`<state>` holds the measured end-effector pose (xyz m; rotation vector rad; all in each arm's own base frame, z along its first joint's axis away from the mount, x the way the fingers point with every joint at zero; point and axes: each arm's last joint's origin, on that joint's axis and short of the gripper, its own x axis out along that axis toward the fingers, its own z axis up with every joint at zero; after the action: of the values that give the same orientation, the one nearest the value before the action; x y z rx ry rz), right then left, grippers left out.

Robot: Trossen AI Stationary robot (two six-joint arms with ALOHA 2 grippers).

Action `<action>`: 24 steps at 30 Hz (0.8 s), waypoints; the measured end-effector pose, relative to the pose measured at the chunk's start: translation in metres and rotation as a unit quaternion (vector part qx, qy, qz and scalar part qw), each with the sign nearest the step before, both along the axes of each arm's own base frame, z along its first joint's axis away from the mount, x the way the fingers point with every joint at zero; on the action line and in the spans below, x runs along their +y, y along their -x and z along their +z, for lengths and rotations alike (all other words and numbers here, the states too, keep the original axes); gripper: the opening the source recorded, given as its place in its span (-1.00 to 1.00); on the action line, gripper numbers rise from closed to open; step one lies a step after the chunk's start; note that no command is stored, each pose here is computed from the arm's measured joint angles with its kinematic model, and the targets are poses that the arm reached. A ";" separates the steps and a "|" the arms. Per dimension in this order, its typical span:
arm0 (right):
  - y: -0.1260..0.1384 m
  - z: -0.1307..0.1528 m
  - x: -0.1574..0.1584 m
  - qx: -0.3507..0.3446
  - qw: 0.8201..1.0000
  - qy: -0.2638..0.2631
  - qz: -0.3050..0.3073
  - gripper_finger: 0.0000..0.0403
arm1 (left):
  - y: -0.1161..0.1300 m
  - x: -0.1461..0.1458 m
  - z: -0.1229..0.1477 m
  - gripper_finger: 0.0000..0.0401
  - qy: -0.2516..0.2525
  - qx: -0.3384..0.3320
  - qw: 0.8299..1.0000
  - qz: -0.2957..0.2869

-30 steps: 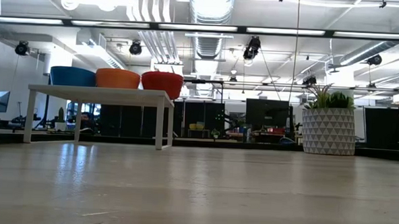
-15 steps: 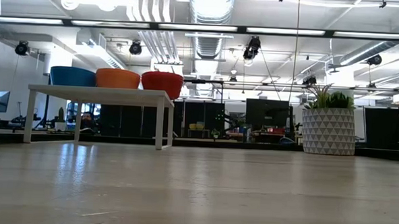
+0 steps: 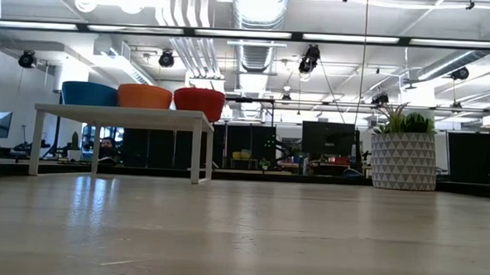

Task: Pick & Place Mini bowls
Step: Return to Home Position

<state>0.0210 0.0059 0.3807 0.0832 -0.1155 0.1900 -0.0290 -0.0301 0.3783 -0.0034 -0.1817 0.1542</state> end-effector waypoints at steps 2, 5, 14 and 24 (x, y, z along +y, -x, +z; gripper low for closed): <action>0.008 -0.002 0.001 -0.014 1.000 0.001 0.000 -0.96 | 0.003 -0.002 -0.001 -1.00 -0.001 -0.005 1.000 0.000; 0.018 -0.005 0.001 -0.034 0.999 0.003 0.000 -0.96 | 0.007 -0.004 -0.002 -1.00 -0.015 -0.011 1.000 0.002; 0.039 -0.023 0.003 -0.067 0.998 0.006 0.000 -0.96 | 0.021 -0.013 -0.007 -1.00 -0.045 -0.034 0.998 0.005; 0.043 -0.032 0.004 -0.058 0.998 0.034 -0.003 -0.96 | 0.015 -0.009 -0.016 -1.00 -0.050 -0.016 0.999 0.008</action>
<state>-0.0224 0.0094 0.3484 0.0047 -0.2241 0.1931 -0.0437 -0.0389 0.3619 0.0946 -0.2218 0.1620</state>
